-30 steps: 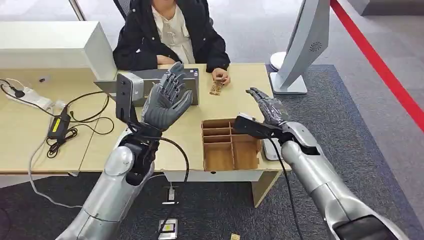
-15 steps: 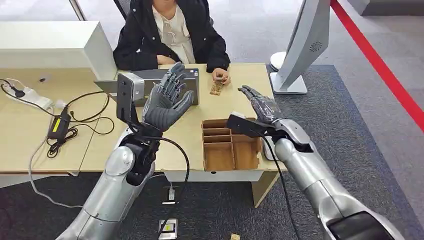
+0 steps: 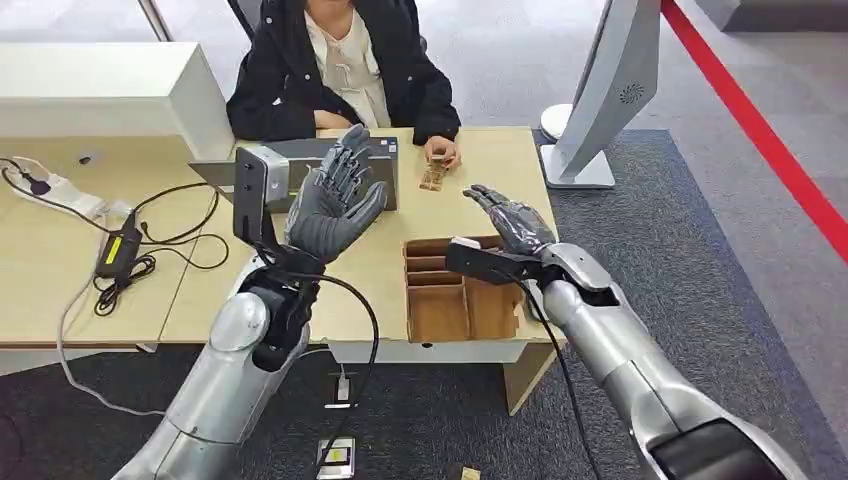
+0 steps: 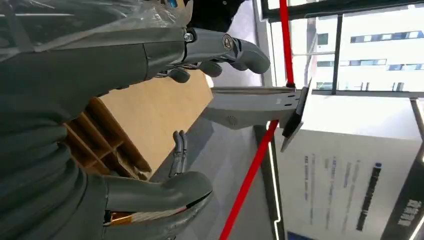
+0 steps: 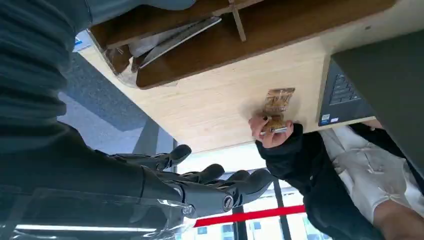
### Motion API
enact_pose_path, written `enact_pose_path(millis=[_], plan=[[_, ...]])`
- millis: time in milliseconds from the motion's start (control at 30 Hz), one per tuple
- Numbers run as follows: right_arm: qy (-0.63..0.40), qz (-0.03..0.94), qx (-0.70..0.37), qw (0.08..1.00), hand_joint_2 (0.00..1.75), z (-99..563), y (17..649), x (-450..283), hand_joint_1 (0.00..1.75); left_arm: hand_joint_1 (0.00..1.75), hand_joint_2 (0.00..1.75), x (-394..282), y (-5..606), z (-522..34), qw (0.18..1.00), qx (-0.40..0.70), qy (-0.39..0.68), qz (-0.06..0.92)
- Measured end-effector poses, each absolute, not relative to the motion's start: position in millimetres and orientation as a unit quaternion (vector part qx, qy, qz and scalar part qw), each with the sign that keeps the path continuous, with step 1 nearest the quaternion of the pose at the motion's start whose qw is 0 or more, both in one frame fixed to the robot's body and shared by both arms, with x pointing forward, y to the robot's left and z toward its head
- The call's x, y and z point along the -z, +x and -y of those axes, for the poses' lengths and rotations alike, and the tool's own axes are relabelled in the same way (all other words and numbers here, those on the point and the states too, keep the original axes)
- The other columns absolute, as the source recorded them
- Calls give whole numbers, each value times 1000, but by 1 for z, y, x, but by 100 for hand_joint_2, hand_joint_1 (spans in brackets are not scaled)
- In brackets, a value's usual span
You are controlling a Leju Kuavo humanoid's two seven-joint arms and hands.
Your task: Pass the card to the sensor for recognition and then transmit it.
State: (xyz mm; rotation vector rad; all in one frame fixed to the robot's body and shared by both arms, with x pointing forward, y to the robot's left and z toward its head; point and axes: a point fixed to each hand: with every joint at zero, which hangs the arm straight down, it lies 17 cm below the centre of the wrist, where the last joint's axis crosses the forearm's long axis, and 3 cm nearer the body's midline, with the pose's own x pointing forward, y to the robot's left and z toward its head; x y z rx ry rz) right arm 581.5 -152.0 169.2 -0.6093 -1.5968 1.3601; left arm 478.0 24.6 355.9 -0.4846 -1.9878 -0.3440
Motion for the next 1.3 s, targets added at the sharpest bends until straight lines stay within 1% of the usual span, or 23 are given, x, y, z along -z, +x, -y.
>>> enact_pose_path(millis=[533,1067,1300], plan=[[-239,639,-575,451,175,142,583,-166,0,0,175,-349,481,-29,518,142,-190,822],[-254,628,-576,457,175,159,589,-156,0,0,175,-343,483,-34,523,142,-183,820],[-271,620,-571,464,175,179,594,-151,0,0,175,-342,483,-35,524,142,-182,820]])
